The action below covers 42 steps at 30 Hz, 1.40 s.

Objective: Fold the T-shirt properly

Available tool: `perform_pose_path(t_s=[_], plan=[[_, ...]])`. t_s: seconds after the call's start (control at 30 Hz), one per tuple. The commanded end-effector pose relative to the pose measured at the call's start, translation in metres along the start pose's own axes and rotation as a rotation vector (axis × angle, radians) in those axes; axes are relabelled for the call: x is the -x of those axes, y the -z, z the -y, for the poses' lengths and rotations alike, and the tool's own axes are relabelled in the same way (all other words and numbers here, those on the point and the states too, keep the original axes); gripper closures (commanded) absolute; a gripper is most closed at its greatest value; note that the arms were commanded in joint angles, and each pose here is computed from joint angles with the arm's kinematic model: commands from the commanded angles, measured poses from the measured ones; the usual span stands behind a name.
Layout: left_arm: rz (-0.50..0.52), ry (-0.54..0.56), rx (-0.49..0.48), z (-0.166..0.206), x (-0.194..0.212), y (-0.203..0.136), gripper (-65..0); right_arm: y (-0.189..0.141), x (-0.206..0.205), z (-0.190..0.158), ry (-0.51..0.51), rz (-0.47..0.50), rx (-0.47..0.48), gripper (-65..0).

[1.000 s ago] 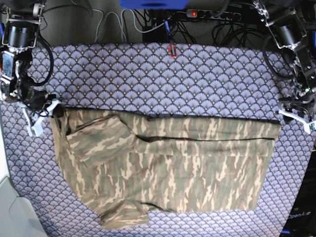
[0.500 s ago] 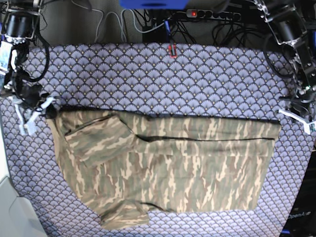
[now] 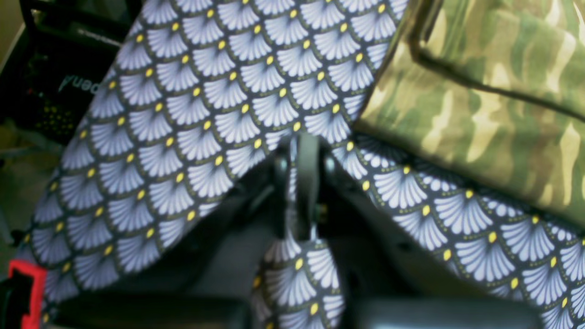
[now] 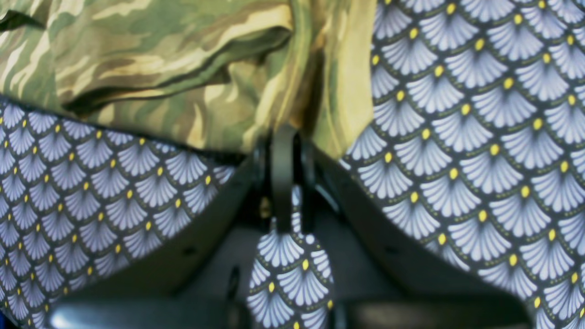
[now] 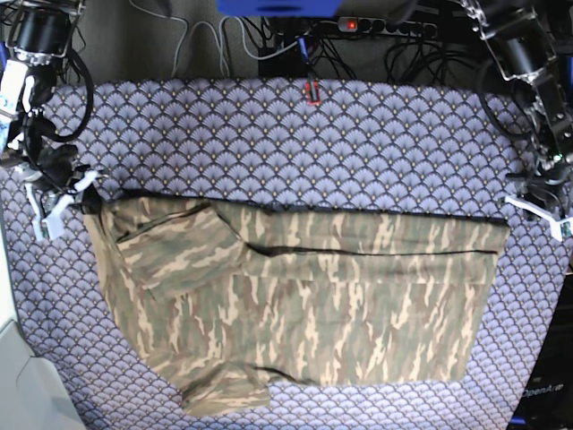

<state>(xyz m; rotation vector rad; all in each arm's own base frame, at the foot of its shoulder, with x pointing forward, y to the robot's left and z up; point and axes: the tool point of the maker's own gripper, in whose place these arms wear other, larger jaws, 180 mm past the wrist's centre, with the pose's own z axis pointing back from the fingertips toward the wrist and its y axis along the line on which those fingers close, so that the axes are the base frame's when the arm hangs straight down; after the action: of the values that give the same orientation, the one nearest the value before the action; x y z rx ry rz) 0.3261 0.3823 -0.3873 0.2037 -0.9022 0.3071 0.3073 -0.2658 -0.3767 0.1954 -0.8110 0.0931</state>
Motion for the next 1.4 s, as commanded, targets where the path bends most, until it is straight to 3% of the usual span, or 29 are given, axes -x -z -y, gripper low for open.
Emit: perform_pose_path(t_s=[0.0, 0.1, 0.17, 0.4, 0.67, 1.37], plan=[[0.062, -0.004, -0.013, -0.007, -0.025, 0.001, -12.1, -0.005, -0.017, 0.003, -0.019, 0.05, 0.002, 0.0], [0.066, -0.033, -0.004, -0.004, -0.027, 0.008, -21.9, -0.002, -0.016, -0.002, -0.009, 0.051, -0.008, 0.0], [0.091, -0.074, 0.015, 0.001, -0.03, 0.013, -24.1, -0.002, -0.016, -0.001, -0.01, 0.05, -0.007, 0.0], [0.096, -0.147, 0.05, 0.012, -0.029, 0.021, -24.1, 0.0, -0.014, -0.006, -0.001, 0.052, -0.016, 0.0], [0.096, -0.135, 0.145, 0.053, -0.034, 0.026, -24.1, 0.0, -0.014, -0.006, 0.0, 0.052, -0.017, 0.0], [0.113, -0.163, 0.147, 0.06, -0.043, 0.028, -23.9, 0.0, -0.014, -0.006, -0.002, 0.051, -0.017, 0.0]])
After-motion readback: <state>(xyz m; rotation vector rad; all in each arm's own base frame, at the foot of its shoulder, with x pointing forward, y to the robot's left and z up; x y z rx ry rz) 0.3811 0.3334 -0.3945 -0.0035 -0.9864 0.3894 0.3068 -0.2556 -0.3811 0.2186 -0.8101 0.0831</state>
